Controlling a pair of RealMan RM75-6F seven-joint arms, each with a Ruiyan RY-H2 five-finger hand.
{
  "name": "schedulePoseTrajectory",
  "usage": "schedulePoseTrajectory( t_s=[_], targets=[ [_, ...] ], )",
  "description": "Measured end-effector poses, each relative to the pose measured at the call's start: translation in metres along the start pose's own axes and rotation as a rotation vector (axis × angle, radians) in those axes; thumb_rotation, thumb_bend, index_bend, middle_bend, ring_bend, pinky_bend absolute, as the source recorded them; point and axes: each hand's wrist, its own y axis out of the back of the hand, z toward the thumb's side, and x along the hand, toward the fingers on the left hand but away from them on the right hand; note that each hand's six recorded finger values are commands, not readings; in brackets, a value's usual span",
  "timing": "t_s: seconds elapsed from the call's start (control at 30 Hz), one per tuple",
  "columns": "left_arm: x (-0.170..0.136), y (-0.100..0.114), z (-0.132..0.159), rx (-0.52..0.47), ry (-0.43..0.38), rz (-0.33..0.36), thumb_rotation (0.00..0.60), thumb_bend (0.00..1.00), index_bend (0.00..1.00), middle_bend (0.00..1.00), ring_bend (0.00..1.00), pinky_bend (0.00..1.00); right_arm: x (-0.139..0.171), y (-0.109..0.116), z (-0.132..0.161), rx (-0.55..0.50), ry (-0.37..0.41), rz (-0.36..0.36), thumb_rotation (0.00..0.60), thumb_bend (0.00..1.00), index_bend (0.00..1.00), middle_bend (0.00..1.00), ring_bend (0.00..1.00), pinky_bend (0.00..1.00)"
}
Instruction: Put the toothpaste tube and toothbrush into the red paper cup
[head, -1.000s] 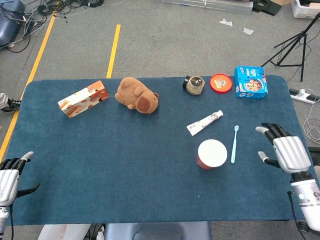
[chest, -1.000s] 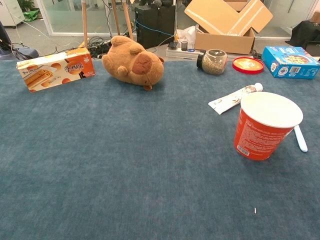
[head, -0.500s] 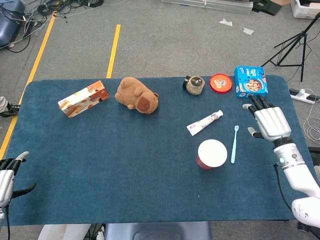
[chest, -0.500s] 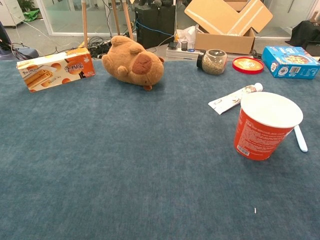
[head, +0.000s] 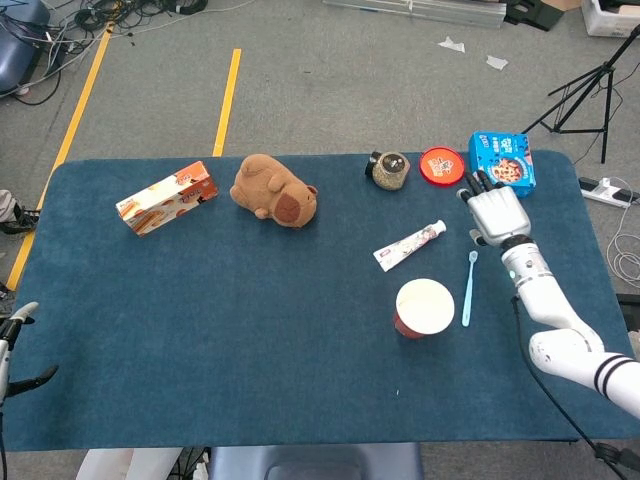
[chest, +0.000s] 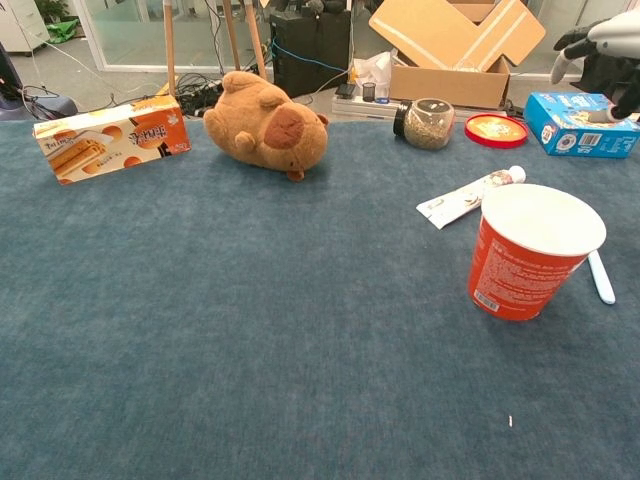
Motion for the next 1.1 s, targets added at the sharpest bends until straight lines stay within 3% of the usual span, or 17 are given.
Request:
schedulePoseTrajectory(
  t_s=[0.4, 1.1],
  targets=[
    [0.0, 0.008, -0.01, -0.025, 0.027, 0.012, 0.6, 0.0, 0.15, 0.31, 0.25, 0.21, -0.037, -0.024, 0.047, 0.062, 0.067, 0.071, 0.6, 0.21, 0.26, 0.05, 0.02, 0.31],
    [-0.001, 0.014, -0.015, -0.041, 0.037, 0.021, 0.6, 0.0, 0.16, 0.31, 0.25, 0.21, -0.049, -0.045, 0.101, 0.124, 0.17, 0.13, 0.6, 0.21, 0.26, 0.03, 0.0, 0.29]
  ],
)
